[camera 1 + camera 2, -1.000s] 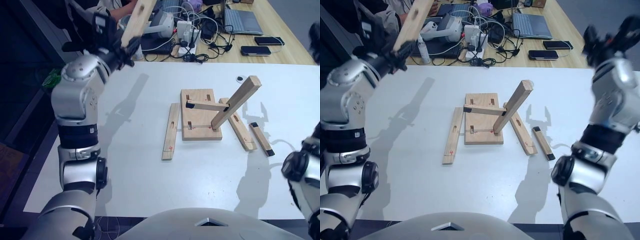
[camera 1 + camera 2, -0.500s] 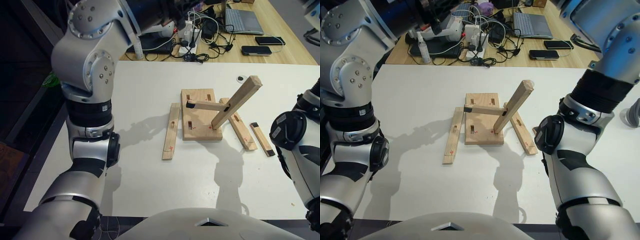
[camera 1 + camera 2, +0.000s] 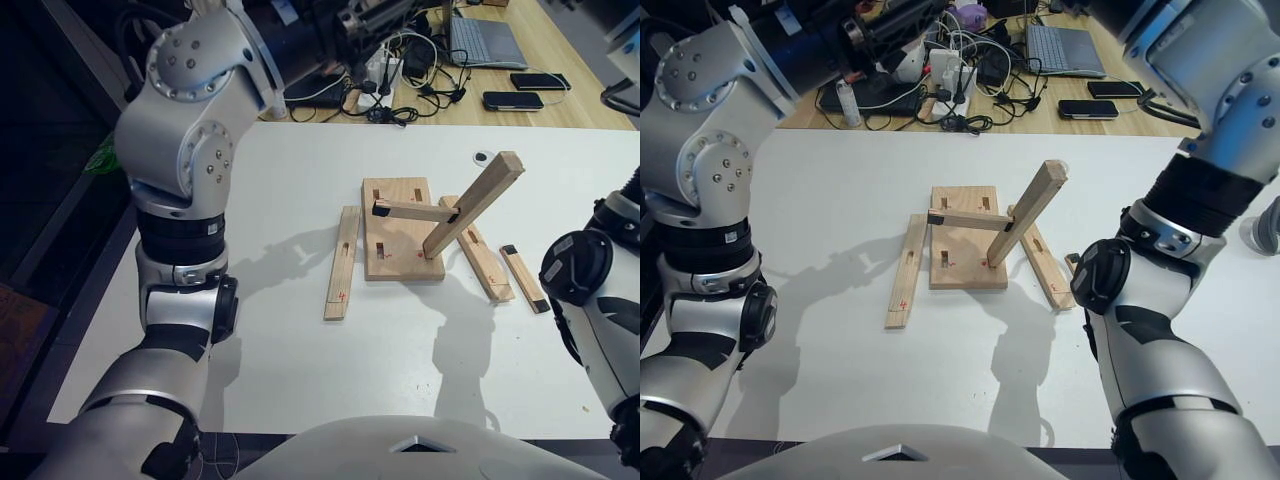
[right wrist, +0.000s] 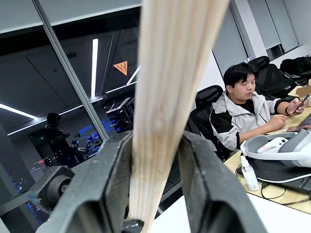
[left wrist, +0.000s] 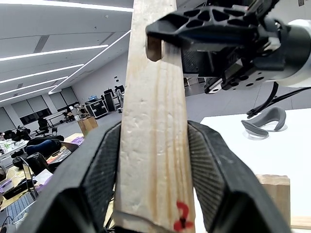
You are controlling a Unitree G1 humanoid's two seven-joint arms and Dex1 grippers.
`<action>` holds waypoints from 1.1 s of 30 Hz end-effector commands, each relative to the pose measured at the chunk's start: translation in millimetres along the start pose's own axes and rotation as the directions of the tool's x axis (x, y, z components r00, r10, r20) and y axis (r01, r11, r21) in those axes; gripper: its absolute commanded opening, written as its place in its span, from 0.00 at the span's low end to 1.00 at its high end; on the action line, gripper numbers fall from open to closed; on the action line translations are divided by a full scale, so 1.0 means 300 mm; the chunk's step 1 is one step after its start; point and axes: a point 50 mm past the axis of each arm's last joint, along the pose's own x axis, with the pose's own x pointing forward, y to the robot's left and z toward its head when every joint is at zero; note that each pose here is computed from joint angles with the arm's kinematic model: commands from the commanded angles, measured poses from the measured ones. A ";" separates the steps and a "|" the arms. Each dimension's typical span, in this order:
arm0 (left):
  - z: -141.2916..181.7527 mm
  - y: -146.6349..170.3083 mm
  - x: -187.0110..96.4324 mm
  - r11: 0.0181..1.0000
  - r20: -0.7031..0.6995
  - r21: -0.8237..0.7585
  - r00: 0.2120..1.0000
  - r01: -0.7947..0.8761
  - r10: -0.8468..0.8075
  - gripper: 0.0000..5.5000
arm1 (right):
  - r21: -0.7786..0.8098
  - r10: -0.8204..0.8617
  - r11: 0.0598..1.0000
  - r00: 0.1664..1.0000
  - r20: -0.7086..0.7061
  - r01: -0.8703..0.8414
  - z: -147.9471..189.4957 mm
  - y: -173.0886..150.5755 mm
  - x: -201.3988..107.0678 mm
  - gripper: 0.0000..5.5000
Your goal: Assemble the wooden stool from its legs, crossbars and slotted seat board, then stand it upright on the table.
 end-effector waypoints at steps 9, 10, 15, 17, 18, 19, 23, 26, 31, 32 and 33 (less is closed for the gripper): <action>-0.018 -0.018 -0.017 0.988 -0.080 0.113 0.992 0.110 -0.101 0.48 | -0.017 -0.092 0.996 0.996 0.001 0.092 -0.028 -0.020 0.005 0.19; -0.016 -0.013 -0.019 0.987 -0.077 0.123 0.992 0.107 -0.098 0.51 | -0.016 -0.100 0.995 0.995 0.003 0.101 -0.031 -0.022 0.005 0.18; -0.012 -0.001 -0.037 0.985 -0.074 0.126 0.992 0.115 -0.106 0.63 | -0.024 -0.123 0.992 0.992 0.010 0.123 -0.042 -0.031 0.002 0.18; 0.005 0.020 -0.055 0.989 -0.060 0.103 0.993 0.106 -0.100 0.68 | -0.063 -0.141 0.988 0.990 -0.001 0.140 -0.039 -0.039 -0.004 0.18; 0.018 0.034 -0.067 0.991 -0.050 0.089 0.994 0.101 -0.097 0.70 | -0.088 -0.149 0.985 0.989 -0.008 0.148 -0.037 -0.044 -0.009 0.18; 0.033 0.055 -0.084 0.993 -0.043 0.074 0.995 0.094 -0.091 0.72 | -0.122 -0.154 0.981 0.988 -0.019 0.150 -0.031 -0.050 -0.015 0.18; 0.089 0.128 -0.126 0.998 -0.046 -0.004 0.997 0.060 -0.061 0.83 | -0.226 -0.117 0.969 0.992 -0.049 0.103 -0.003 -0.054 -0.028 0.18; 0.140 0.181 -0.135 0.990 -0.016 -0.113 0.996 0.085 -0.087 0.83 | -0.302 -0.004 0.953 0.994 -0.105 -0.028 0.021 -0.028 -0.019 0.18; 0.168 0.159 -0.071 0.917 0.006 -0.272 0.953 0.293 -0.302 0.83 | -0.331 0.233 0.880 0.917 -0.324 -0.341 -0.031 0.023 0.062 0.18; 0.162 0.148 -0.057 0.906 -0.003 -0.282 0.943 0.317 -0.331 0.83 | -0.327 0.261 0.864 0.895 -0.362 -0.384 -0.050 0.028 0.077 0.18; 0.159 0.136 -0.048 0.895 -0.008 -0.287 0.933 0.342 -0.359 0.83 | -0.322 0.281 0.849 0.874 -0.396 -0.419 -0.068 0.031 0.088 0.18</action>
